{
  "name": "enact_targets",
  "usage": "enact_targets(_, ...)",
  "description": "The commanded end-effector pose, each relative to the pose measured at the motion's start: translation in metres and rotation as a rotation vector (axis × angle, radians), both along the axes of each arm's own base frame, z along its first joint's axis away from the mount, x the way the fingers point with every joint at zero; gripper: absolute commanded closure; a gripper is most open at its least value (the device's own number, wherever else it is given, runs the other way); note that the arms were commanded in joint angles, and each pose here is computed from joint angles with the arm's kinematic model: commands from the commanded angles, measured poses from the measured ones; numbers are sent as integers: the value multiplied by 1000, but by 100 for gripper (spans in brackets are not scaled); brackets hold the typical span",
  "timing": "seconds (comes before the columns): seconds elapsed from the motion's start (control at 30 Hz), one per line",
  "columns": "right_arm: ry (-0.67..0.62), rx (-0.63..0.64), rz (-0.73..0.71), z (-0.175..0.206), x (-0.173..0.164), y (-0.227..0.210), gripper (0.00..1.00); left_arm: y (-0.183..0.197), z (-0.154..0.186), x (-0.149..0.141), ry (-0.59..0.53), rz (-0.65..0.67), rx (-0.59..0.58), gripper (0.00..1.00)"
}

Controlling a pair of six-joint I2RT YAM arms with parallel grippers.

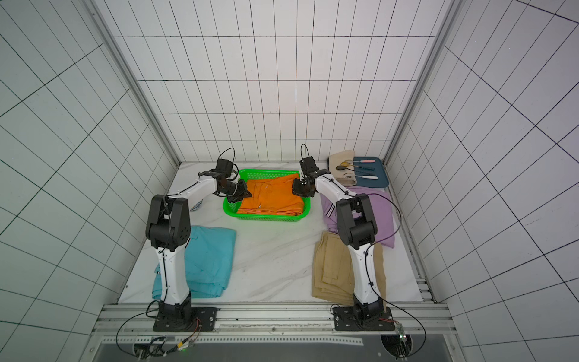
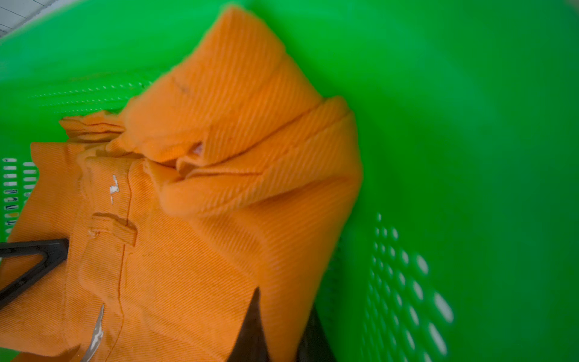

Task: Put the folded long pants in the basket
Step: Place the long pant in the basket, then move the long pant to the center of the board.

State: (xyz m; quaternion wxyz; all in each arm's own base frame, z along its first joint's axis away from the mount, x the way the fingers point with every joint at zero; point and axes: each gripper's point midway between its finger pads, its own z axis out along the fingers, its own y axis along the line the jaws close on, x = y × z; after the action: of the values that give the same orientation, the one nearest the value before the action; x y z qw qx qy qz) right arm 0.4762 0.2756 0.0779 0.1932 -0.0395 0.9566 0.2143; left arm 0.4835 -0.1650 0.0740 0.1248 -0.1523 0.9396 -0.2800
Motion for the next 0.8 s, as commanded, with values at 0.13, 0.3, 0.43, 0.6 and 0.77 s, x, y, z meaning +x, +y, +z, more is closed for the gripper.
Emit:
enact_targets(0.13, -84, -27, -59, 13, 9, -39, 74, 32, 24, 21, -184, 35, 273, 75)
enact_targets(0.3, -171, 48, -73, 42, 1, -37, 68, 19, 71, 20, -345, 22, 322, 60)
enact_targets(0.43, -154, 56, -86, 39, -3, -37, 62, 12, 86, 23, -372, 25, 291, 40)
enact_targets(0.6, -200, 55, -88, 50, -3, -39, 61, 18, 101, 8, -350, 55, 313, 25)
enact_targets(0.77, -289, 80, -55, 79, -24, -25, 59, 42, 160, -50, -421, 206, 232, 9)
